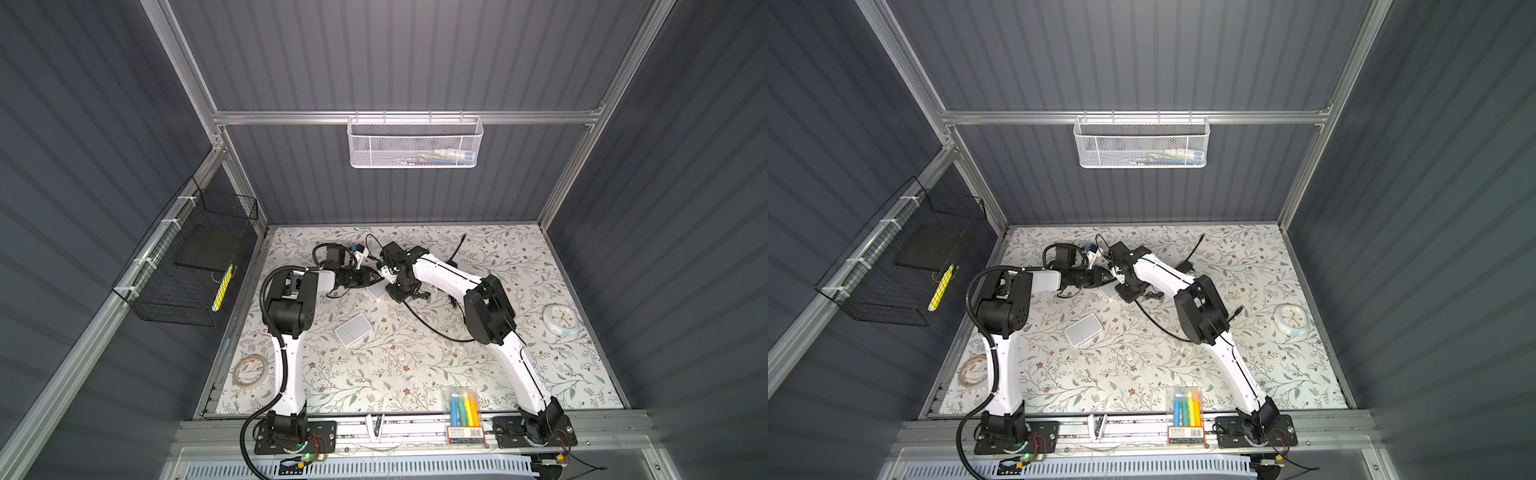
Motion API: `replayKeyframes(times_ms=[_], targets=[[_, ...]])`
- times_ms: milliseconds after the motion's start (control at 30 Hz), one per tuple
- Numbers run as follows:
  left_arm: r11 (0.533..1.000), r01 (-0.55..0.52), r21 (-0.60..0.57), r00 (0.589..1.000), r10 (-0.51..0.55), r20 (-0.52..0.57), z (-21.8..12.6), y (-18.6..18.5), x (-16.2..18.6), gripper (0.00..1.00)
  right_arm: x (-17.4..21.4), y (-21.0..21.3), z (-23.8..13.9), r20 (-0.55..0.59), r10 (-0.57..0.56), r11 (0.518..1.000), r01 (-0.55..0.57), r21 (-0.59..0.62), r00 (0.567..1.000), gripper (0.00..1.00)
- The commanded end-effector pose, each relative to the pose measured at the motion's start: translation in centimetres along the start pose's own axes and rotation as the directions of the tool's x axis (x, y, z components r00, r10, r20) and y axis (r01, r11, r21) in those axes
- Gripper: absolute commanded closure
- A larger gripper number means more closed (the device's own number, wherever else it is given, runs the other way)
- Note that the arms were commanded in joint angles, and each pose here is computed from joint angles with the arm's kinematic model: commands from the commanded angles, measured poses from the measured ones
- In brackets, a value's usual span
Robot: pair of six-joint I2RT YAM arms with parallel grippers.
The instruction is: Insert the plug into the switch port
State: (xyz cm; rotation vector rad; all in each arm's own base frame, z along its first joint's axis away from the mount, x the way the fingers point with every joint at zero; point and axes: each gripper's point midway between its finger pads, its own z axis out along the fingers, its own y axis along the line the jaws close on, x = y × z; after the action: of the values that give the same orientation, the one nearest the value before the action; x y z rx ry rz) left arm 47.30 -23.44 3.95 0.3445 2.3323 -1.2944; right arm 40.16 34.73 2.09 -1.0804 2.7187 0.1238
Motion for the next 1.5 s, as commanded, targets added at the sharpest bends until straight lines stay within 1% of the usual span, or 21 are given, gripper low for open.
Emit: replayKeyframes(times_ms=[0, 367, 567, 700, 967, 1167, 1300, 1467], targets=[[0.999, -0.006, 0.051, 0.999, 0.008, -0.040, 0.8, -0.9, 0.6, 0.67, -0.9, -0.2, 0.2, 0.023, -0.002, 1.000, 0.001, 0.018, 1.000, 1.00], [0.996, 0.002, 0.084, 0.998, 0.003, -0.061, 2.1, -1.1, 1.5, 0.67, -1.3, -0.1, 0.2, 0.039, 0.003, 1.000, -0.003, 0.010, 0.999, 1.00], [0.995, 0.004, 0.099, 0.997, 0.004, -0.076, 3.0, -1.4, 2.2, 0.68, -2.0, -0.1, -0.3, 0.069, 0.011, 1.000, -0.012, 0.012, 0.998, 1.00], [0.994, 0.013, 0.112, 0.995, -0.002, -0.095, 3.3, -1.6, 3.1, 0.70, -2.5, -0.2, -0.5, 0.090, 0.022, 1.000, -0.023, 0.012, 0.996, 1.00], [0.990, 0.038, 0.134, 0.993, -0.022, -0.120, 3.2, -1.5, 4.9, 0.80, -2.9, -0.9, -0.8, 0.128, 0.048, 0.999, -0.051, 0.020, 0.991, 1.00], [0.979, 0.058, 0.193, 0.990, -0.031, -0.140, 3.1, -2.0, 6.3, 0.81, -2.9, -1.1, -1.0, 0.150, 0.060, 0.998, -0.061, 0.004, 0.987, 1.00], [0.967, 0.093, 0.236, 0.987, -0.059, -0.146, 3.3, -1.9, 7.3, 0.81, -3.1, -1.2, -1.3, 0.165, 0.065, 0.998, -0.065, -0.008, 0.984, 1.00], [0.962, 0.106, 0.251, 0.985, -0.067, -0.158, 3.2, -1.9, 8.1, 0.81, -3.3, -1.4, -1.4, 0.175, 0.064, 0.998, -0.064, -0.006, 0.982, 1.00]])
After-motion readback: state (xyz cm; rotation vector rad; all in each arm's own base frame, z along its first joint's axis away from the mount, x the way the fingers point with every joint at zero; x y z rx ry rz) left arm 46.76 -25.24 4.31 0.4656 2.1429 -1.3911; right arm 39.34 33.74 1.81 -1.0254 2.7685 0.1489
